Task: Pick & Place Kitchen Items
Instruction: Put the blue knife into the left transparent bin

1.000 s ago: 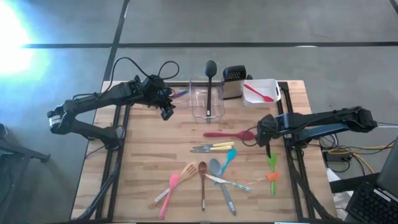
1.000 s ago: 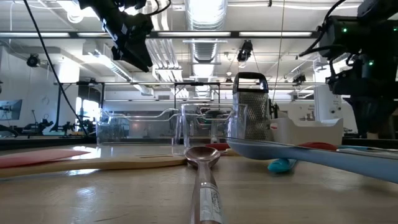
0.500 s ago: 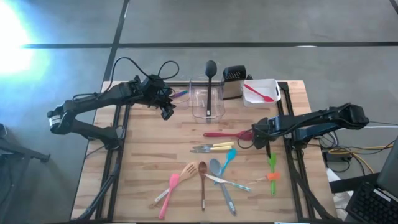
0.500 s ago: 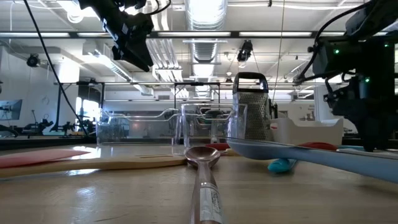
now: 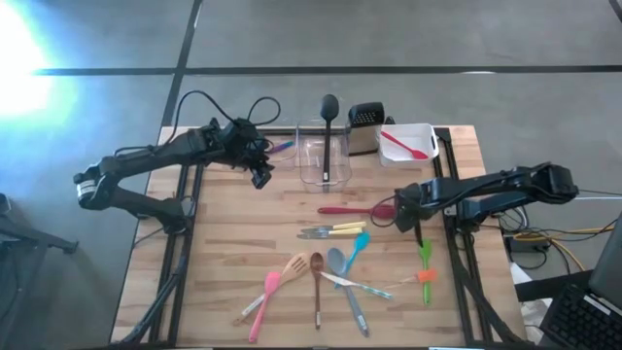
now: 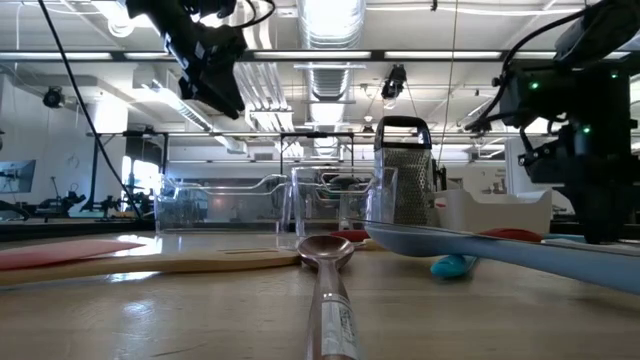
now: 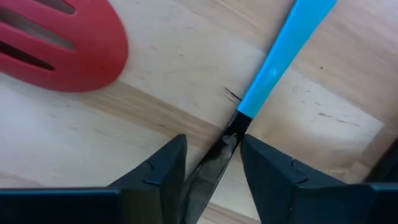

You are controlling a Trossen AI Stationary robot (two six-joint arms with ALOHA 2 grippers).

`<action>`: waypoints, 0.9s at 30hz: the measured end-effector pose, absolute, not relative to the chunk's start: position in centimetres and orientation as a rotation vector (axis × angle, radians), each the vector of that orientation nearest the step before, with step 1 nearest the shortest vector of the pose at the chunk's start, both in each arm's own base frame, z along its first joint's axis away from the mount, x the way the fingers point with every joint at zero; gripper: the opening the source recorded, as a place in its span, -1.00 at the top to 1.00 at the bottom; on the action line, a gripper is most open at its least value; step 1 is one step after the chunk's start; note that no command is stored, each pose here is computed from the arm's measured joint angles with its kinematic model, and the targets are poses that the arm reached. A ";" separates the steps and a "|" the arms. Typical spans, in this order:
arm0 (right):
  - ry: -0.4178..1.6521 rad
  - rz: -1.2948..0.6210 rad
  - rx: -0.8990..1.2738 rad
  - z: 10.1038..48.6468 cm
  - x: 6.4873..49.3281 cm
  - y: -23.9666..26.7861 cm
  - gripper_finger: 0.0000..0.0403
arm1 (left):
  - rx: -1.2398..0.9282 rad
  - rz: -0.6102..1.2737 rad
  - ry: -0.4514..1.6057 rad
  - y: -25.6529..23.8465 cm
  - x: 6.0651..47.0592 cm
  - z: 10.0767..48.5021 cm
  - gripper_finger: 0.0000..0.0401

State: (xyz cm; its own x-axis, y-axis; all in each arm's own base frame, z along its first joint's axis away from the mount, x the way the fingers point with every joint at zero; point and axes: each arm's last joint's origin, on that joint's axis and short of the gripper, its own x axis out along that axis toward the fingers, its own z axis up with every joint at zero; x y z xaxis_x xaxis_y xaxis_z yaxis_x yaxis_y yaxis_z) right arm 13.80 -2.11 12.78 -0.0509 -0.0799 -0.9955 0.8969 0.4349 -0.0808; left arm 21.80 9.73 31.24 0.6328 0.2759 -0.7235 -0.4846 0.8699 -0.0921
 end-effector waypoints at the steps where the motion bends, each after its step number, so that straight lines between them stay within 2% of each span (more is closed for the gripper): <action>1: 1.394 -0.938 0.797 12.7 13.7 -2.1 0.33 | -0.292 0.442 0.774 9.7 21.8 31.1 0.12; 16: 1.423 -0.902 0.839 12.7 13.6 -2.0 0.80 | -0.298 0.444 0.783 9.7 21.8 30.9 0.12; 27: 1.528 -0.837 0.880 13.9 13.5 -1.4 0.92 | -0.300 0.445 0.782 9.7 21.7 30.9 0.12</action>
